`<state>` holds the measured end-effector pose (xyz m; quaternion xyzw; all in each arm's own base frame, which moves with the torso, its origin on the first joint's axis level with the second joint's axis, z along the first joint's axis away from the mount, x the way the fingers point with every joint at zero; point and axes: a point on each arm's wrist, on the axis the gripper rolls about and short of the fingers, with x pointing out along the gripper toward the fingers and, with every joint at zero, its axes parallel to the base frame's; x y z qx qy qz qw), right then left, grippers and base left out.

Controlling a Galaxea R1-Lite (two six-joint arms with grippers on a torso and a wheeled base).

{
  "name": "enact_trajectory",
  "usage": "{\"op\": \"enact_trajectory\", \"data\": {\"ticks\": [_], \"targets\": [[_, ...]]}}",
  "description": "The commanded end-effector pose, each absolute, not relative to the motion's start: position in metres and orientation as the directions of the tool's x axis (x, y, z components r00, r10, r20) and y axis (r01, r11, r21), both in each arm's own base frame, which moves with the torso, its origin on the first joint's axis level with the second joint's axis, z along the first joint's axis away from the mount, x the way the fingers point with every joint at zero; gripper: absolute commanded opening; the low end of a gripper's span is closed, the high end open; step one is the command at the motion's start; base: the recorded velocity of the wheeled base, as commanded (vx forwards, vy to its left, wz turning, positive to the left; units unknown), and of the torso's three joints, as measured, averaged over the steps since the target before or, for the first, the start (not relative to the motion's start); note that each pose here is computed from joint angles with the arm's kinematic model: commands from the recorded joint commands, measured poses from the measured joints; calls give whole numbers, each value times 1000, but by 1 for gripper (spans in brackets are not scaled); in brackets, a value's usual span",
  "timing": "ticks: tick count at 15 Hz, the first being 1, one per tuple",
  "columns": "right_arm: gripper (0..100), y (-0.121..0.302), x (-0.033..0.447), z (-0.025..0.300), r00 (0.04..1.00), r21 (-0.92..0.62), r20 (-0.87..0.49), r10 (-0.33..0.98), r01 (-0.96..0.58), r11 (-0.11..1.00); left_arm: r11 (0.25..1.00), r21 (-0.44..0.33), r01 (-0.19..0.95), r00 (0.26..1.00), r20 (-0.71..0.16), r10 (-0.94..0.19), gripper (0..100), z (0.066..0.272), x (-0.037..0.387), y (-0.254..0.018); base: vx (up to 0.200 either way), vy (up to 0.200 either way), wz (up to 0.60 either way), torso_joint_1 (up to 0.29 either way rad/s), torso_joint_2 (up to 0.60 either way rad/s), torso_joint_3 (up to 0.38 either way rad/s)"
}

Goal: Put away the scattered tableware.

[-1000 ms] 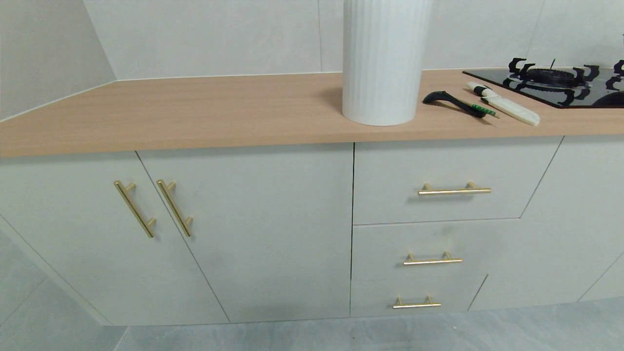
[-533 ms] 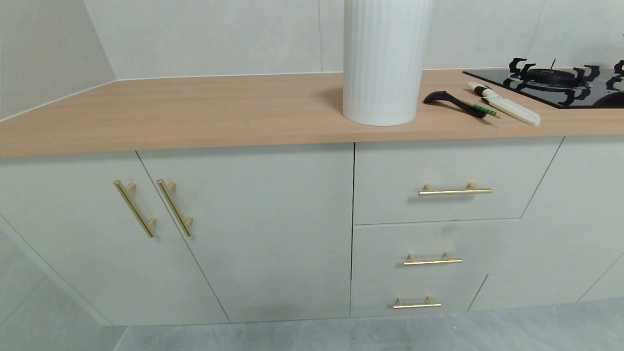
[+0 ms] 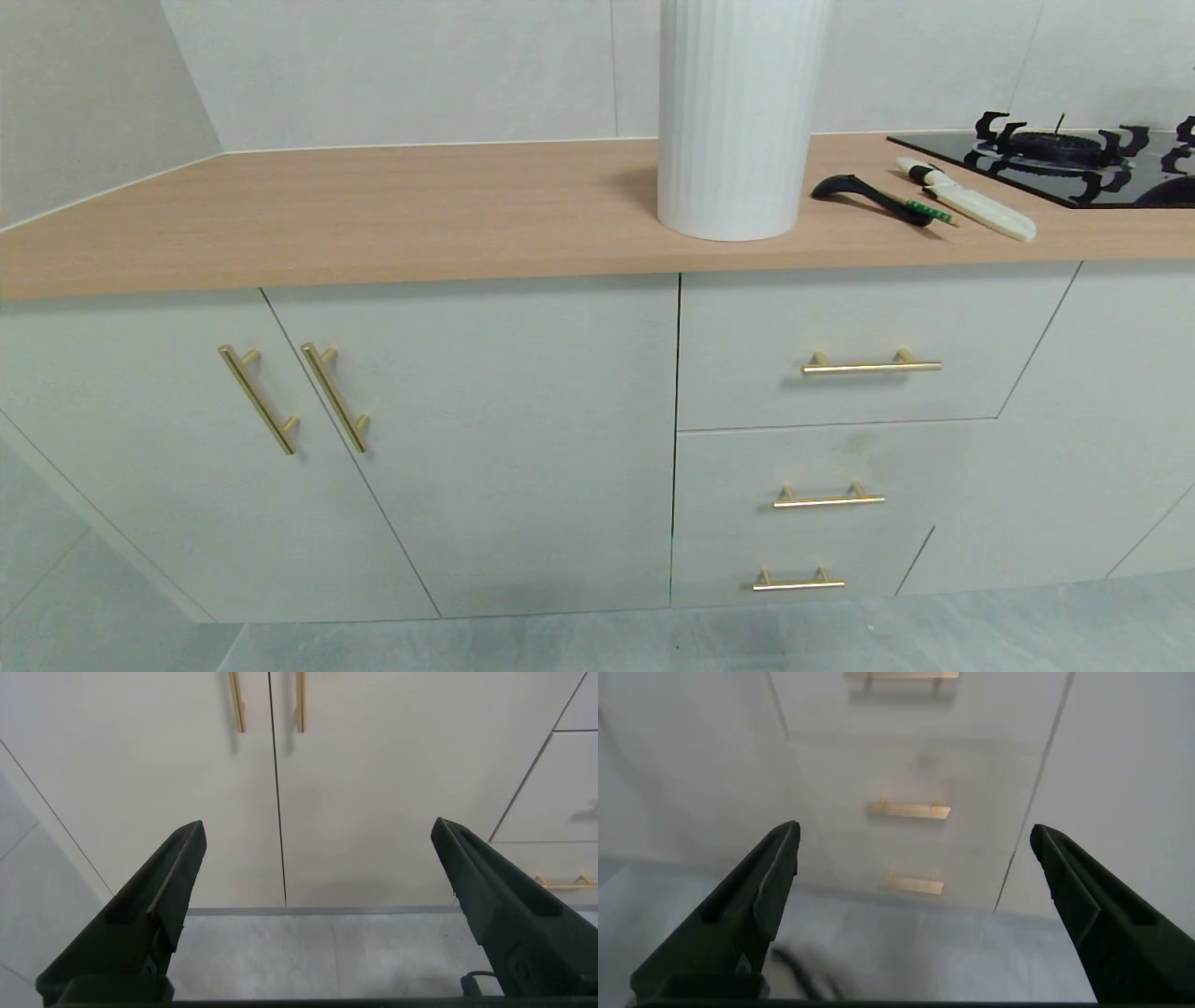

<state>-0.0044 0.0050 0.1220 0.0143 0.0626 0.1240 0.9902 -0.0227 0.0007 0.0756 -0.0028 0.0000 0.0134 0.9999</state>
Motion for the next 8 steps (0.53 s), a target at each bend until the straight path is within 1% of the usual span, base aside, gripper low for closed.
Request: {"op": "enact_trajectory", "data": {"ticks": [1,3,4,5,8], "targets": [[100,7,29,130,894,95,-331,301,-286,954,1000,-6,-28,1000,0,28,100,76,-23,1,0,0,0,0,0,0],[100,10,50,142,853,114,-405,328,-309,944,1000,-6,-29,1000,0,29,100,76,-23,1,0,0,0,0,0,0],[100,15,69,146,808,128,-473,351,-331,935,1000,-6,-28,1000,0,28,100,76,-23,1,0,0,0,0,0,0],[100,17,79,146,784,132,-509,355,-337,932,1000,-6,-28,1000,0,28,100,76,-23,1,0,0,0,0,0,0],[100,30,150,154,730,132,-583,358,-350,927,1000,-6,-28,1000,0,28,100,76,-23,1,0,0,0,0,0,0]]}}
